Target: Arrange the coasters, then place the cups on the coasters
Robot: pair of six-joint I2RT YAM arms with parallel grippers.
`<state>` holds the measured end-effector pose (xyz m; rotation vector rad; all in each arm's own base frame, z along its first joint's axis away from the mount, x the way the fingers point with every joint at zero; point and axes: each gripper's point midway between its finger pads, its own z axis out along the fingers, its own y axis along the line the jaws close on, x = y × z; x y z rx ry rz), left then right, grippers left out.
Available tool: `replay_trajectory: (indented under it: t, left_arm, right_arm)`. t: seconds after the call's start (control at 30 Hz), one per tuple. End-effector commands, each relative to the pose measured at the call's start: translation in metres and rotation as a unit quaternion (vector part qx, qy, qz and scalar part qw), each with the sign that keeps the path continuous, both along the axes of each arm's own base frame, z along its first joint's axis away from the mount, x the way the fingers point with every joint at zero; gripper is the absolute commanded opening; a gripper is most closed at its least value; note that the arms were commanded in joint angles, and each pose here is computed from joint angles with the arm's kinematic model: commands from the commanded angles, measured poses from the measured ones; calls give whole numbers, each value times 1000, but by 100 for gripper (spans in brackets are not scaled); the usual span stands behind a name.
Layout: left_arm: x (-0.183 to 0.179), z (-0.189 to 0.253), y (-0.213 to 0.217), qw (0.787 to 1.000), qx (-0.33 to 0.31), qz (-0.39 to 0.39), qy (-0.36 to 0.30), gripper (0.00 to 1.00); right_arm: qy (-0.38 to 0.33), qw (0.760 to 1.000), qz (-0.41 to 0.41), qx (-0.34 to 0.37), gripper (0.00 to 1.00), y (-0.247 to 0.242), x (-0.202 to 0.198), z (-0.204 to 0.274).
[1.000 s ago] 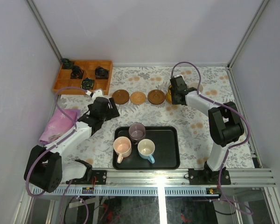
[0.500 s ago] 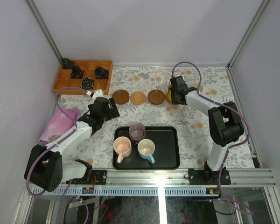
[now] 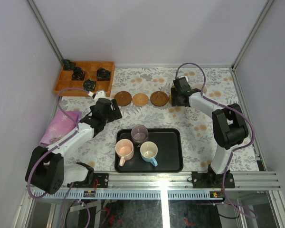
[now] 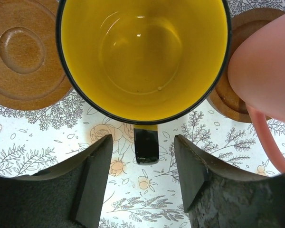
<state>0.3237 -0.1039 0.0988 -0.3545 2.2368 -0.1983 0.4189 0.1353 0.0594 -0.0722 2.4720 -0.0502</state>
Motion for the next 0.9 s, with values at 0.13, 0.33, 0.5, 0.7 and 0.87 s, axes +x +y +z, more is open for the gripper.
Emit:
replay_trajectory:
  t: [0.13,0.33,0.5,0.7,0.87]
  left_arm:
    - [9,14,-2,1000,4,0,-20,86]
    - [8,12,-1,1000,5,1,-18,86]
    - [7,10,-3,1000,2,-3,-14,86]
    - [5,7,-4,1000,0,-6,-7,86]
    - [4,3,-5,1000,-2,-7,-1,86]
  right_arm:
    - [-43,998,-30,20,63,-7,-5,46]
    - [-67,995,-20,74,64,1,-40,77]
    - [-61,989,68,113,64,35,-89,92]
    - [-18,972,204,118,79,74,-167,87]
    - [15,955,255,148,96,90,-218,89]
